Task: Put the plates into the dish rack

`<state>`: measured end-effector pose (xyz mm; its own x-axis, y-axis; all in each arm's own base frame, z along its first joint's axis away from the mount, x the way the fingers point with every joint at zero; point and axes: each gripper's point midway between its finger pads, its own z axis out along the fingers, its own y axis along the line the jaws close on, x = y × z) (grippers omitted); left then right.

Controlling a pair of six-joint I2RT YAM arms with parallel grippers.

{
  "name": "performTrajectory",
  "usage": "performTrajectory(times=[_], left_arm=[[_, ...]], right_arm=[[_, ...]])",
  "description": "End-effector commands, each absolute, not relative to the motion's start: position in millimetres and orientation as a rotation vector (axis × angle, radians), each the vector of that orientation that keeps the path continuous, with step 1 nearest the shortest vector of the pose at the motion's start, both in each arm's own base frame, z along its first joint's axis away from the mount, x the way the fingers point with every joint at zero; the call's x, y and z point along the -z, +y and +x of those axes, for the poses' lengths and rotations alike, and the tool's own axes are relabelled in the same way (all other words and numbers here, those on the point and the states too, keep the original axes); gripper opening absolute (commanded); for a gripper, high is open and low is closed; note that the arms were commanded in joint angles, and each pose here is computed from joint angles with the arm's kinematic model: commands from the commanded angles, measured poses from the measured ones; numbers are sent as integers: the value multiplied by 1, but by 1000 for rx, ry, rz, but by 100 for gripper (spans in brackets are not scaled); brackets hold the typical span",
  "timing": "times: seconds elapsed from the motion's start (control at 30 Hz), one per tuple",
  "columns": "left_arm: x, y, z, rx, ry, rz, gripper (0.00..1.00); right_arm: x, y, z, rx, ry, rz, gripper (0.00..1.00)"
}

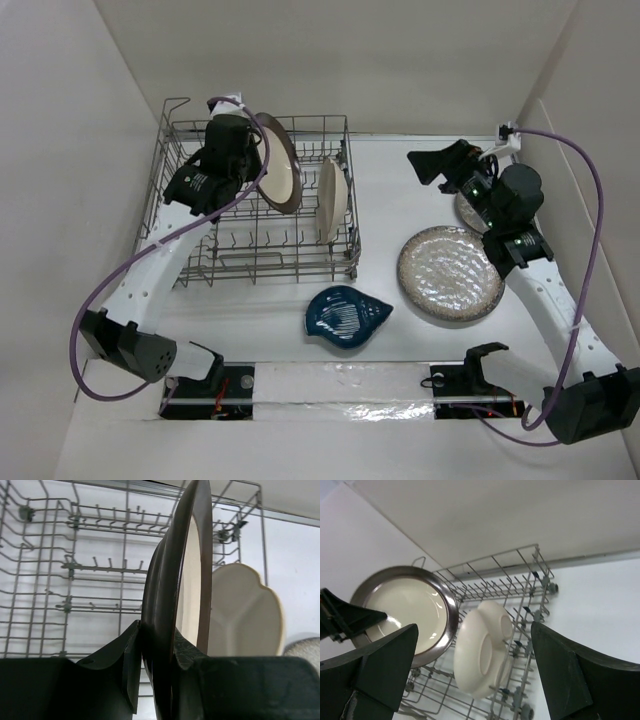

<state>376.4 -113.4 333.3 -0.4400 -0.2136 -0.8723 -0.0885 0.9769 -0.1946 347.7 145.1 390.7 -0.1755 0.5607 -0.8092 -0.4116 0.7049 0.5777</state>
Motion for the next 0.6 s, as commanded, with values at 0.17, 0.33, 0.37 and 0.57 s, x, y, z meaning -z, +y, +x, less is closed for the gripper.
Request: performTrajectory(times=[0.17,0.33,0.37,0.57], left_arm=[[-395,-131,378,170,1806,-251,0],[-424,-170,369,65,1786,-199,0],[-432,-170,368,86,1768,-202,0],[-426,-174,360,-76,1761,-208,0]], right_arm=[[-364,138,338,-840,1571,111,100],[-356,129,334,-827,1579,125,100],[-355,129,333,-831,1580,121,100],[-353,129,318,-839,1582,85,100]])
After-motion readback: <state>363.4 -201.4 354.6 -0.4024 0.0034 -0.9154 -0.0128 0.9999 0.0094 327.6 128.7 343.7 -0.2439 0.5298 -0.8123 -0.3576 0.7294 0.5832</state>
